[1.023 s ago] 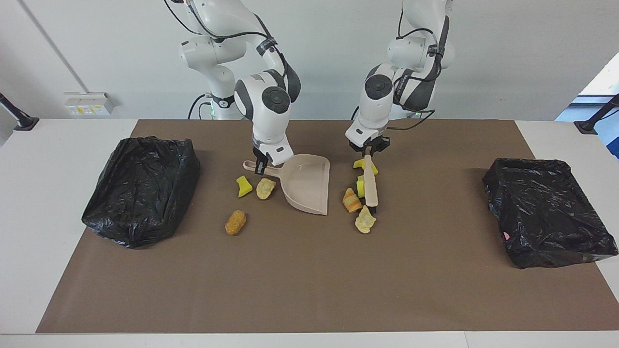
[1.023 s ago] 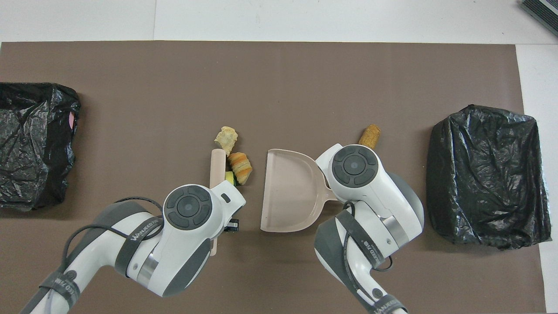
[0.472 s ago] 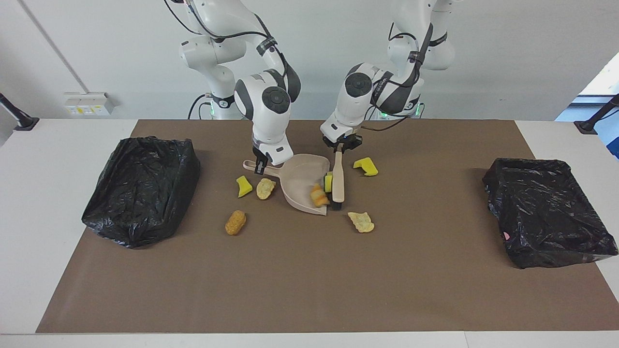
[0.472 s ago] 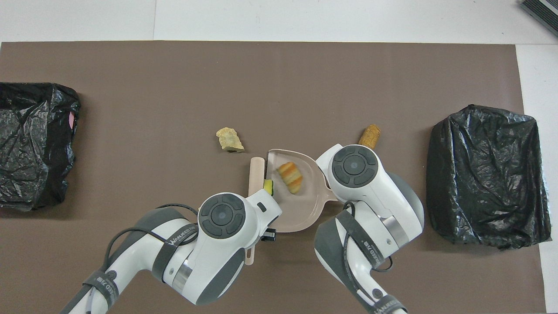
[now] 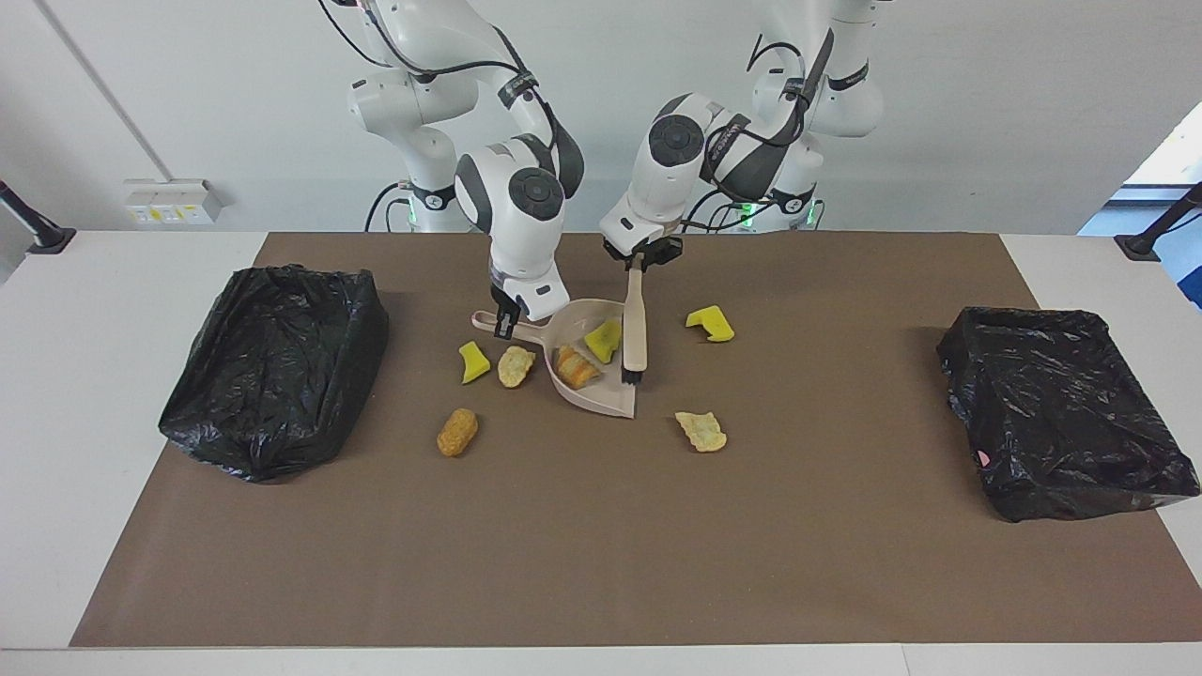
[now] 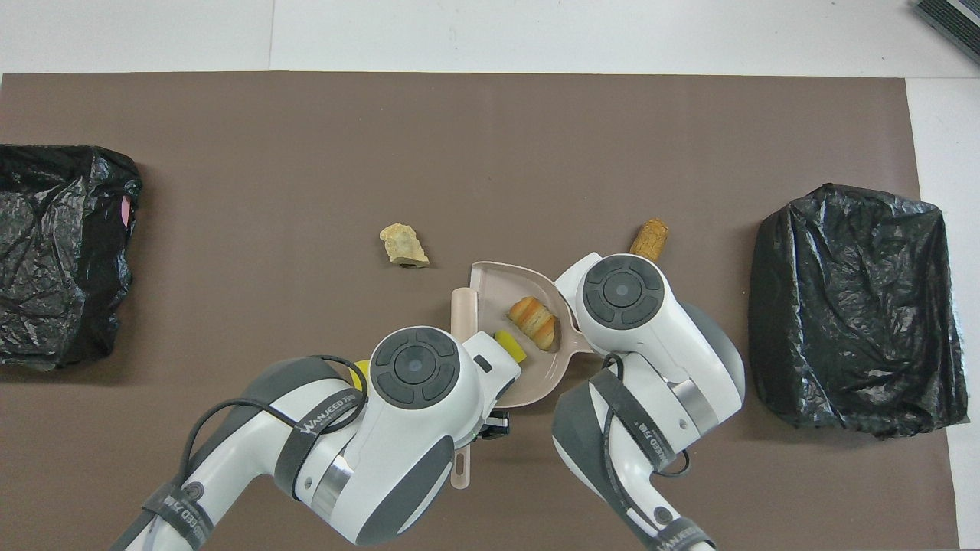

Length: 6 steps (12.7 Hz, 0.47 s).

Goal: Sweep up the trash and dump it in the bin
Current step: 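Sweep the bread crusts into the dustpan with the left gripper's brush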

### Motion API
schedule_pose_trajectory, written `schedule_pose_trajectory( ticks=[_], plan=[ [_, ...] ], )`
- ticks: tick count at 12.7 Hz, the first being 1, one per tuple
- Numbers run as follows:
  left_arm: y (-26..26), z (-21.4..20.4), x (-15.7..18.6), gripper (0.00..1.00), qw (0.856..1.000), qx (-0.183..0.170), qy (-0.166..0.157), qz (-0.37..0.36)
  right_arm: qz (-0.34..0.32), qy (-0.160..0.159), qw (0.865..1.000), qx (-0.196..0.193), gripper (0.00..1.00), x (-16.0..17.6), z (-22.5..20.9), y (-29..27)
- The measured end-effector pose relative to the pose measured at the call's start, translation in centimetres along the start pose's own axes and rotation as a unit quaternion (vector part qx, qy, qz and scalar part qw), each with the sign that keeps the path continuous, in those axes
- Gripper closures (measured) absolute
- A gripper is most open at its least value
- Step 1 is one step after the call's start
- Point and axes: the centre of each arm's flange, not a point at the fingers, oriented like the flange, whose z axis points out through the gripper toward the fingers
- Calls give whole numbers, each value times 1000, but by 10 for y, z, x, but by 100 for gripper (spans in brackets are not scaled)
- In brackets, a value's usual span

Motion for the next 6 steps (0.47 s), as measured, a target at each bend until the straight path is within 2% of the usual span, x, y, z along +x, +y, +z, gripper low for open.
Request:
schedule_pose_trajectory(
  ticks=[3, 6],
  plan=[
    [-11, -14, -21, 74, 998, 33, -33, -37, 0, 0, 1000, 0, 68, 0, 0, 0],
    [-32, -36, -46, 74, 986, 66, -46, -147, 0, 0, 1000, 0, 68, 0, 0, 0]
  ],
)
